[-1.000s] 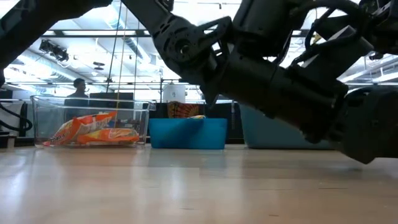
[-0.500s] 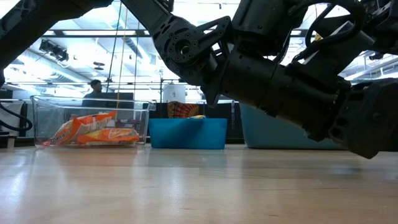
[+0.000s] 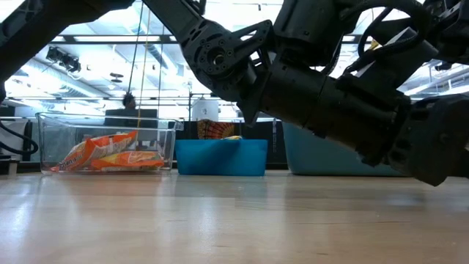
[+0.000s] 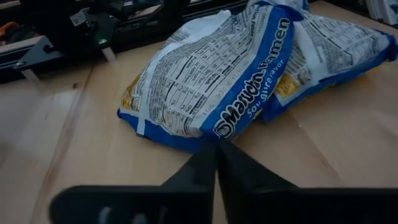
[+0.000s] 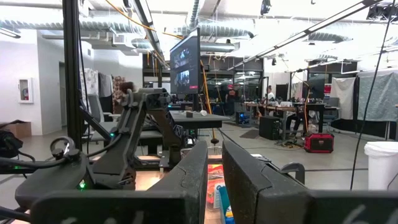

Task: Sort Maruchan noodles
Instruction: Put the blue noodle pack into the blue bin

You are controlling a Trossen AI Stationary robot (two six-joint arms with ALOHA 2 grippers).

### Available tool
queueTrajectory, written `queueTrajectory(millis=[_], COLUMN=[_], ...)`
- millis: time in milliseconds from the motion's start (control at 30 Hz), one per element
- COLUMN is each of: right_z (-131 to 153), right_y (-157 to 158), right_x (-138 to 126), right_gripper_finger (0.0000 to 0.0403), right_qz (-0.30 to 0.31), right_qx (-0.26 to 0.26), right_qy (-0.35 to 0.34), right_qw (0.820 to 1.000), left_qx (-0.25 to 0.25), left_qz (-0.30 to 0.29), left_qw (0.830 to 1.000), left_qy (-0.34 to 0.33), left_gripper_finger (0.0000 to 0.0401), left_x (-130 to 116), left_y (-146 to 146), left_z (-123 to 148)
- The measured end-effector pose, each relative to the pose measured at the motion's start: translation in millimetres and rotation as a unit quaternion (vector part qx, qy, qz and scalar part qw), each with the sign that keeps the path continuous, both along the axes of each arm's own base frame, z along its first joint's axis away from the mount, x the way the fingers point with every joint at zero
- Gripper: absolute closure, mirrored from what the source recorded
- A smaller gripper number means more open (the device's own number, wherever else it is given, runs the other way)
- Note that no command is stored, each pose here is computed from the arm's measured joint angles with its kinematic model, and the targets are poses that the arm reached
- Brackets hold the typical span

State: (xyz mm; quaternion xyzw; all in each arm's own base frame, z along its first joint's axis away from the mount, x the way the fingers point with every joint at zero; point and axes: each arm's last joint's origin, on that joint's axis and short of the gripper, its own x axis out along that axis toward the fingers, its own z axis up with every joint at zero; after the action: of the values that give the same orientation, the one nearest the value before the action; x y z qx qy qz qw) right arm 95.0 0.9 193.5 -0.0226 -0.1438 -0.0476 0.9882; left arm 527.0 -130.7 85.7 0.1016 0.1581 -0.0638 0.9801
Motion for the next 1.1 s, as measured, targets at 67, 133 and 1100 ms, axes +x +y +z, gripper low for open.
queueTrajectory(millis=[67, 133, 1100], right_z=[0.0, 0.0, 0.0], right_y=[0.0, 0.0, 0.0], right_x=[0.0, 0.0, 0.0], right_gripper_finger=[0.0348, 0.0348, 0.0348], right_qz=[0.0, 0.0, 0.0], right_qx=[0.0, 0.0, 0.0], right_qy=[0.0, 0.0, 0.0], right_qw=[1.0, 1.0, 1.0], left_qx=[-0.002, -0.001, 0.157], left_qz=[0.002, 0.003, 0.104], left_qw=[1.0, 1.0, 0.981], left_qy=[-0.001, -0.001, 0.038], left_gripper_finger=[0.0393, 0.0393, 0.0398], left_x=[0.5, 0.7, -25.9], left_y=[1.7, 3.5, 32.4], left_z=[0.2, 3.0, 130.3])
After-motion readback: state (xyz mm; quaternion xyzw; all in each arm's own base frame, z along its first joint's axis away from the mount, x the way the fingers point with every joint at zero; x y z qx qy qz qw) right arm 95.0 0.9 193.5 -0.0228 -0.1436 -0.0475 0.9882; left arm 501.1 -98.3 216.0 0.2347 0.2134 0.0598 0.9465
